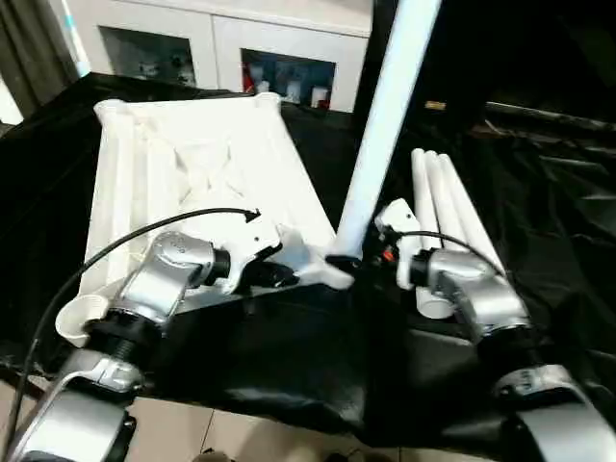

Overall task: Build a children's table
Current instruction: Rotate leg to tighten

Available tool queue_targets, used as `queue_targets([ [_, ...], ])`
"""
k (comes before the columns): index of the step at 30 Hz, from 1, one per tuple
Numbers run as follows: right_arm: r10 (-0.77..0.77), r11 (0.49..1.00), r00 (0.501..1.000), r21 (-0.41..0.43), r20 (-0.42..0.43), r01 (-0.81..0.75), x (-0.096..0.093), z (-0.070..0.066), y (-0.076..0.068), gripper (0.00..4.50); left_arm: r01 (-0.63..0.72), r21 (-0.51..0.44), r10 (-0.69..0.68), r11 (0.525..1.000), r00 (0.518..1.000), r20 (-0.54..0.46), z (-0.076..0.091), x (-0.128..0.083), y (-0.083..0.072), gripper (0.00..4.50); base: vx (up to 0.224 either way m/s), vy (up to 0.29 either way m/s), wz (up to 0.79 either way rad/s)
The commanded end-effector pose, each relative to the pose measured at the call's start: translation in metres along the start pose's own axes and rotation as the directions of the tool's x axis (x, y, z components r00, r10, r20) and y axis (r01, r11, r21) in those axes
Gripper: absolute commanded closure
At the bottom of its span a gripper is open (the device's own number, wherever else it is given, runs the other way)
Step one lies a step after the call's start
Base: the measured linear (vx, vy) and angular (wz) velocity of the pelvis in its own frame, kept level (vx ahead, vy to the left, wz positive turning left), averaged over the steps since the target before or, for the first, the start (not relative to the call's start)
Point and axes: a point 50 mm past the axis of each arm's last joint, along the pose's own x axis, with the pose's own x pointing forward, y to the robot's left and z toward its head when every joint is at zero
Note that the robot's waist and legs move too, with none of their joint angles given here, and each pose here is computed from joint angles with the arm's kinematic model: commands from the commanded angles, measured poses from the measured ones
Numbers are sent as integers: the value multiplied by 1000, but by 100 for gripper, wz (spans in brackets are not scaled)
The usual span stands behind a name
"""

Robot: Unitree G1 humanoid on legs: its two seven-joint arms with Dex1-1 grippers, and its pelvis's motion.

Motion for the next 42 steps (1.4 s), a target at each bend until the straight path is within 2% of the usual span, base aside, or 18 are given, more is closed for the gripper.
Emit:
queue_targets([
  [1,-192,970,973,127,-127,207,4,-31,-2,182,-106,-30,106,994,994,1,10,14,2,450,0,0,0],
  [2,-269,941,952,173,-146,292,9,-34,0,182,-138,-46,138,989,990,5,16,23,0,450,0,0,0],
  [5,-308,917,939,214,-153,336,19,-34,9,183,-137,-58,139,989,990,23,27,36,-7,450,0,0,0],
  [7,-301,923,943,208,-140,325,25,-30,15,183,-123,-62,125,991,992,32,31,42,-13,450,0,0,0],
  [8,-291,936,949,167,-121,309,27,-27,17,183,-114,-56,116,992,993,34,32,45,-15,450,0,0,0],
  [9,-291,936,949,167,-121,309,27,-27,17,148,-114,-56,116,992,993,34,32,45,-15,450,0,0,0],
  [10,-275,949,957,133,-88,285,29,-22,19,127,-101,-46,103,994,994,36,33,49,-19,450,0,0,0],
  [12,-259,956,964,128,-67,265,29,-19,19,113,-85,-34,86,996,996,39,32,50,-20,450,0,0,0],
  [14,-243,965,969,89,-51,247,28,-15,17,93,-78,-23,79,997,996,36,30,48,-19,450,0,0,0],
  [19,-158,987,987,10,-24,159,20,-9,9,93,-49,-1,49,999,998,39,24,36,-14,450,0,0,0],
  [21,-80,996,997,-51,-19,79,11,-5,3,93,-7,23,6,1000,999,39,18,28,-13,450,0,0,0],
  [24,-13,996,1000,-91,-22,11,3,-3,-1,93,23,42,-25,999,999,40,13,21,-12,450,0,0,0],
  [26,96,985,995,-137,-36,-100,-10,3,-7,93,89,62,-90,994,996,28,4,10,-12,450,0,0,0],
  [32,232,958,970,-158,-67,-240,-25,10,-13,93,190,83,-193,978,980,36,-2,-8,-12,450,0,0,0],
  [37,272,948,959,-150,-77,-281,-28,10,-13,93,188,86,-190,978,981,26,-5,-13,-9,450,0,0,0],
  [42,294,941,951,-145,-98,-306,-28,6,-10,144,188,84,-190,979,982,21,-7,-14,-9,450,0,0,0],
])
